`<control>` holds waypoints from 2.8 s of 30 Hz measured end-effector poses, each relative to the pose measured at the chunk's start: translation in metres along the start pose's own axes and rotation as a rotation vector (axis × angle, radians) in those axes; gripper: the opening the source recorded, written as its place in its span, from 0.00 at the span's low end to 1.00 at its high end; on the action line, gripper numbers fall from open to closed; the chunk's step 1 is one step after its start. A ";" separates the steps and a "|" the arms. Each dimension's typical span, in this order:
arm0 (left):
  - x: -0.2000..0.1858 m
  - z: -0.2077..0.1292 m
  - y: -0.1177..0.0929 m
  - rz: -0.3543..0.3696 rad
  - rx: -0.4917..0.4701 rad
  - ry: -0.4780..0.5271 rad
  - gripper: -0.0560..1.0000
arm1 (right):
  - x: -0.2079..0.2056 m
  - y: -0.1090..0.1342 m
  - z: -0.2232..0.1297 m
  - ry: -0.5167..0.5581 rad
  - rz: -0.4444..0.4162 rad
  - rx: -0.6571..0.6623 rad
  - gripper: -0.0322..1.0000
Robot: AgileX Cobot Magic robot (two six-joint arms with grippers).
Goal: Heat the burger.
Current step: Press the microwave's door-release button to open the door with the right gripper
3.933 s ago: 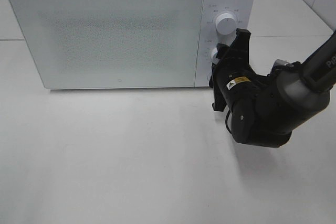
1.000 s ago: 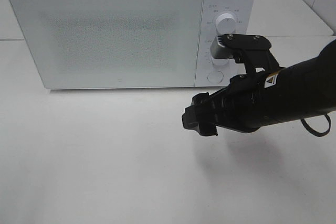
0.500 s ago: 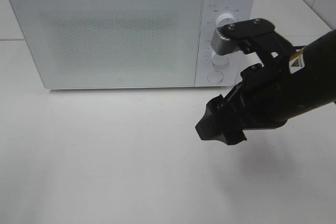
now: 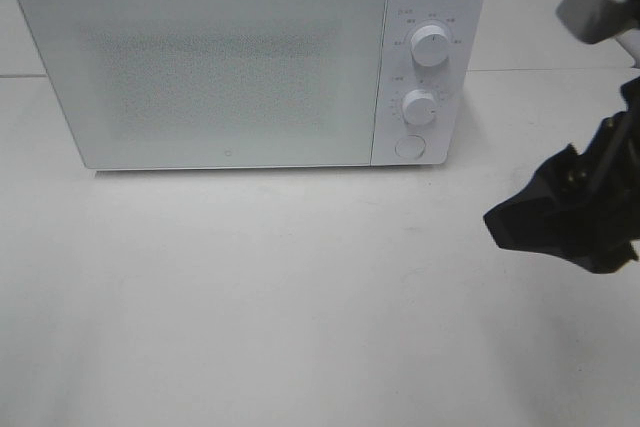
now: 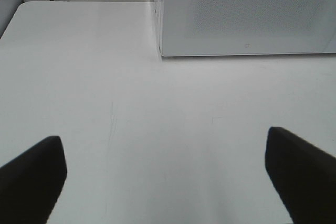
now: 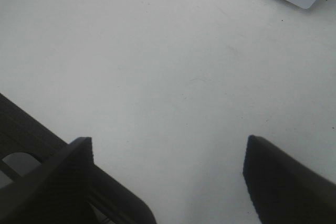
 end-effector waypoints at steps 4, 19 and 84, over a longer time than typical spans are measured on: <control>0.000 0.000 0.000 0.000 0.000 0.000 0.97 | -0.024 -0.017 -0.008 -0.043 -0.042 0.089 0.77; 0.000 0.000 0.000 0.000 0.000 0.000 0.97 | -0.106 -0.046 -0.054 -0.346 -0.239 0.236 0.77; 0.000 0.000 0.000 0.003 0.002 0.001 0.97 | -0.056 -0.065 -0.036 -0.597 -0.271 0.196 0.77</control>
Point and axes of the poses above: a point on each arm's last joint axis where the gripper is mounted, x pointing out along that axis toward the gripper, y along the wrist's bending axis when the last joint is at zero, z = x × y, the point moved 2 cm from there along x, pointing out along that axis toward the gripper, and after that the axes turned 10 degrees about x, right-handed, at the moved point
